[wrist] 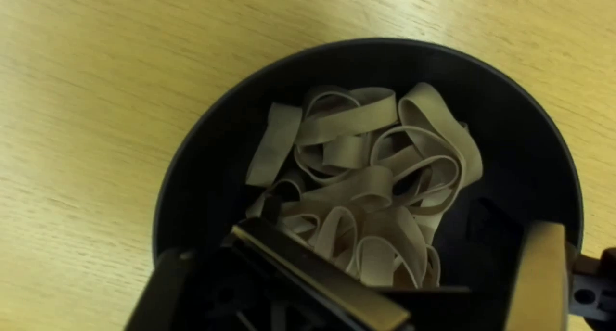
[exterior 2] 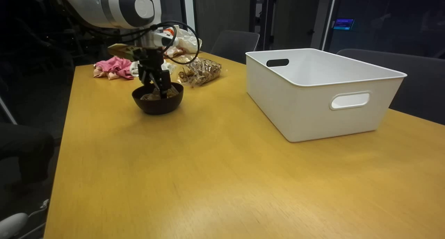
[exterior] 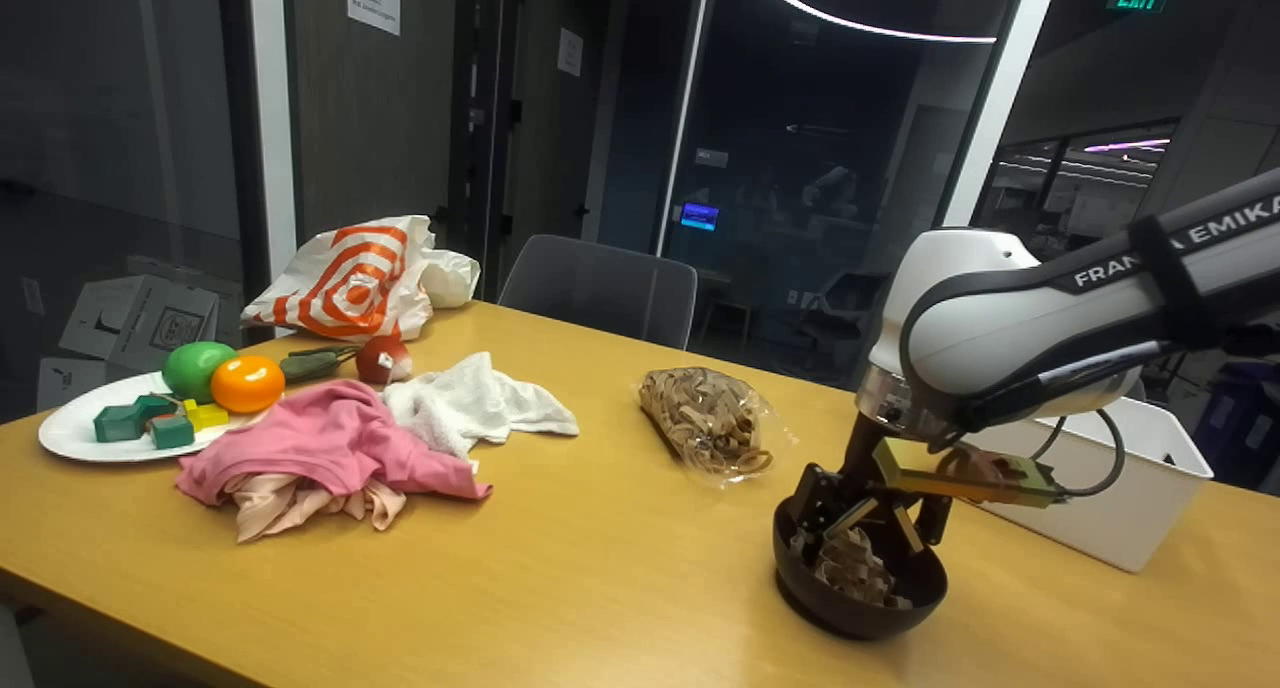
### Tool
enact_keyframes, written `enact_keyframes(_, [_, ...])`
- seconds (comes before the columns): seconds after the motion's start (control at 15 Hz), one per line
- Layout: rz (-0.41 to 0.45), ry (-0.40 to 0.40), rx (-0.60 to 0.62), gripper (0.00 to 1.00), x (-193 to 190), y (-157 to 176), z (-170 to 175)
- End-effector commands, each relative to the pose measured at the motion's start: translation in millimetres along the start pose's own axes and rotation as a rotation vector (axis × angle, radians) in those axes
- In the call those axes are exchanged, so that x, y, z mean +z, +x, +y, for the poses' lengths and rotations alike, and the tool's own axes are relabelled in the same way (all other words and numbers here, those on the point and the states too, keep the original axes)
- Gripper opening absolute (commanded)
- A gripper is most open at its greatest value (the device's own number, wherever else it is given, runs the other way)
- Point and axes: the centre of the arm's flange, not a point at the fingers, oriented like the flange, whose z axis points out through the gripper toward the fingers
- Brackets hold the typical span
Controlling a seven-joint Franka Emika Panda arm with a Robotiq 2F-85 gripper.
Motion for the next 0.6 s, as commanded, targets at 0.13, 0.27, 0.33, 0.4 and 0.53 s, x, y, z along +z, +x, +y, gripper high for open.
enact_keyframes(0.13, [0.029, 0.002, 0.03, 0.53, -10.5, 8.2, 0.0])
enact_keyframes(0.27, [0.039, 0.002, 0.034, 0.37, -13.3, 8.7, 1.4])
enact_keyframes(0.33, [0.045, -0.002, 0.042, 0.3, -14.4, 8.8, 2.0])
enact_keyframes(0.4, [0.046, -0.004, 0.043, 0.23, -15.3, 8.5, 2.3])
enact_keyframes(0.53, [0.048, -0.003, 0.053, 0.1, -17.1, 8.2, 2.9])
